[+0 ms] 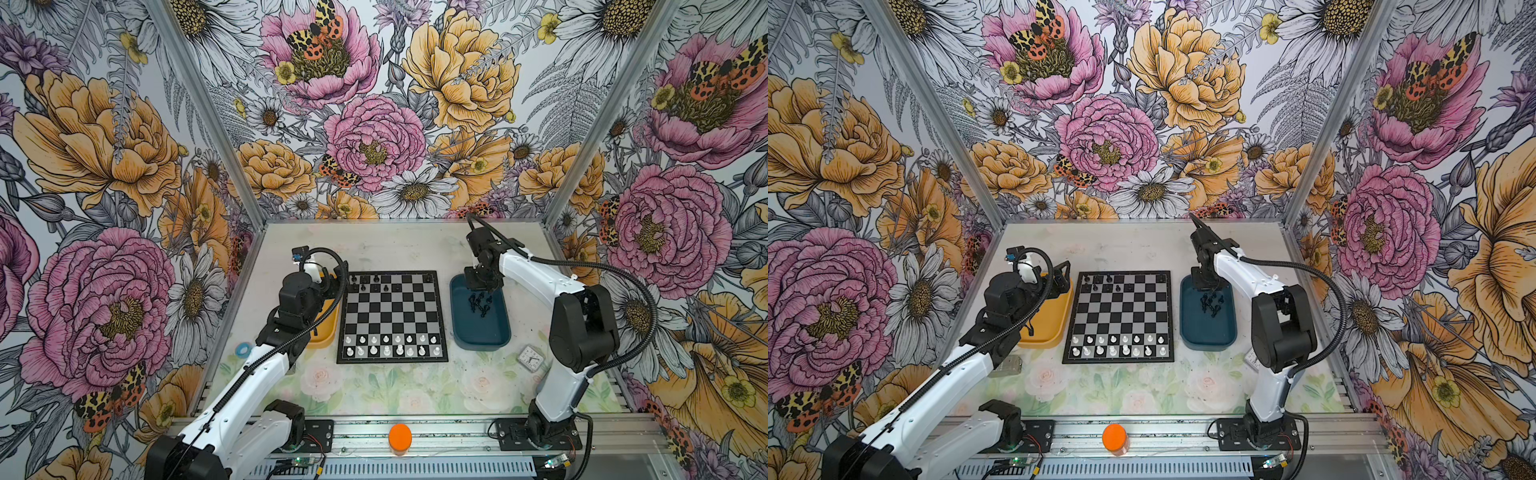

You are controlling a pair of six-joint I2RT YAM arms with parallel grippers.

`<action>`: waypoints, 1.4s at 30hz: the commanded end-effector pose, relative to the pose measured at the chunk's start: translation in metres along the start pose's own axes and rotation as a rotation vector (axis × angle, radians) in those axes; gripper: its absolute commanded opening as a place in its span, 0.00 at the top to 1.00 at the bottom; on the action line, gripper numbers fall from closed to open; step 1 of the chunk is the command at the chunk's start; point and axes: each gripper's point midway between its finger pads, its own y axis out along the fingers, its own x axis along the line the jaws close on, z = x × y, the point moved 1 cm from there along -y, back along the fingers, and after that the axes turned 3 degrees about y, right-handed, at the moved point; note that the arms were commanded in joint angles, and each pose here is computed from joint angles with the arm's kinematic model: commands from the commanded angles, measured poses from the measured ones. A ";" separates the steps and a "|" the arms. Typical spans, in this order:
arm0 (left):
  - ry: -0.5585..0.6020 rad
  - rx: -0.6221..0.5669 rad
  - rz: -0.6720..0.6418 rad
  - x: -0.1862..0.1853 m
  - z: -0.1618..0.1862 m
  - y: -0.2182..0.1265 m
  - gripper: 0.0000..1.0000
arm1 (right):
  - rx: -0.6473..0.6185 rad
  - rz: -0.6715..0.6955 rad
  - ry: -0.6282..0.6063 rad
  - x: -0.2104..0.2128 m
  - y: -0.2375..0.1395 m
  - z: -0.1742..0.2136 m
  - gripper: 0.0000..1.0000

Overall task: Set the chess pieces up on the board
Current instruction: 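Move the right gripper back down into the teal tray, then close the right gripper on a black pawn in the teal tray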

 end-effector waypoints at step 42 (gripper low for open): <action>-0.003 -0.014 0.030 -0.014 -0.011 0.004 0.05 | 0.088 -0.021 0.051 -0.007 0.063 0.004 0.83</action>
